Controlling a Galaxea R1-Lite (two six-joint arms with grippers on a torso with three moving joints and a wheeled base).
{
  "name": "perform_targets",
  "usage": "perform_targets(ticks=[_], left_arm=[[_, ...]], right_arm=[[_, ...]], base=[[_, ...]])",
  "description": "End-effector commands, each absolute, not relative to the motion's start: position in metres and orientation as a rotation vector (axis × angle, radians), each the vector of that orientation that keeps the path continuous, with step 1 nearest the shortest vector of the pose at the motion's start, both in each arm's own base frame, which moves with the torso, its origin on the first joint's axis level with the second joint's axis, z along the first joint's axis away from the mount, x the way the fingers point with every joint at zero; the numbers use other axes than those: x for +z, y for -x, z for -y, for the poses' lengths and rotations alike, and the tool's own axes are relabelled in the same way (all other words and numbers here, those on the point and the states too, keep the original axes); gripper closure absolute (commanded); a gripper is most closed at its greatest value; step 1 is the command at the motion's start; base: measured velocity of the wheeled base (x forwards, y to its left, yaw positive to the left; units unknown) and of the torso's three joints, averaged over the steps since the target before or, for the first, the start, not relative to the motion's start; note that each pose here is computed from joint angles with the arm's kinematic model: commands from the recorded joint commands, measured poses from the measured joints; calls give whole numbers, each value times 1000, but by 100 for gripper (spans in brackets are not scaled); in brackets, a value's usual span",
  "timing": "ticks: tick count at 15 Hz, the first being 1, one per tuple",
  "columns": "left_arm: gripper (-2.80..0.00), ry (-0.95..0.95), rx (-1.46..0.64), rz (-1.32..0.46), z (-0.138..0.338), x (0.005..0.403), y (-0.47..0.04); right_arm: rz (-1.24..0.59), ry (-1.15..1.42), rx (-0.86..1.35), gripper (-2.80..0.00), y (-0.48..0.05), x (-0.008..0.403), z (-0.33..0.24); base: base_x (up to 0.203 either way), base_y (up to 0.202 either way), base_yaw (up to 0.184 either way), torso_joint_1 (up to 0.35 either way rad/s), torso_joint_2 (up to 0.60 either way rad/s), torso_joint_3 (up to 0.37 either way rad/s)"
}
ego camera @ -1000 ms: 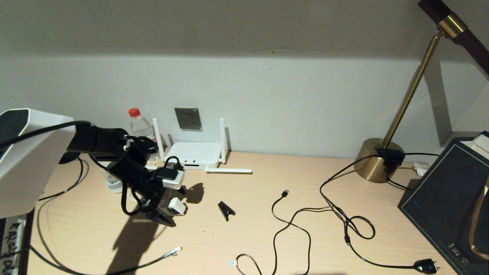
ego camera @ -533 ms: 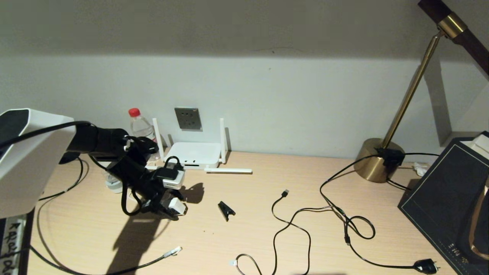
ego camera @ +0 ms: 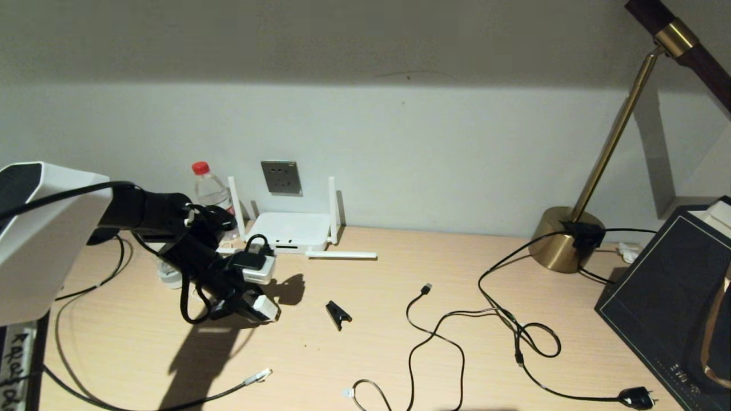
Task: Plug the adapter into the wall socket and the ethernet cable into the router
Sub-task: Pick up plug
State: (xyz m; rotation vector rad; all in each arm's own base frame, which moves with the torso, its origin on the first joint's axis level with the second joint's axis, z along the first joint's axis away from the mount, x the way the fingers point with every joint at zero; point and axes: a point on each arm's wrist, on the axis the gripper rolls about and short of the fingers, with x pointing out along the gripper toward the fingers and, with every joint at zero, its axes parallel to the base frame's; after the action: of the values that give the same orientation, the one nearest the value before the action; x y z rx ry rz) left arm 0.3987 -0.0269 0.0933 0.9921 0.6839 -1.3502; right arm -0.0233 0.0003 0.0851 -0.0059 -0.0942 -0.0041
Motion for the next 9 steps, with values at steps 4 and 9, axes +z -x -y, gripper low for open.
perform_targets(ticks=[4, 9], left_arm=[[0, -921, -1388, -633, 28, 120, -354], [0, -909, -1274, -535, 37, 145, -291]], right_arm=[[60, 7, -3, 0, 20, 75, 0], [58, 6, -3, 0, 20, 75, 0]], base=[[0, 0, 0, 0, 0, 0], [0, 0, 0, 0, 0, 0]])
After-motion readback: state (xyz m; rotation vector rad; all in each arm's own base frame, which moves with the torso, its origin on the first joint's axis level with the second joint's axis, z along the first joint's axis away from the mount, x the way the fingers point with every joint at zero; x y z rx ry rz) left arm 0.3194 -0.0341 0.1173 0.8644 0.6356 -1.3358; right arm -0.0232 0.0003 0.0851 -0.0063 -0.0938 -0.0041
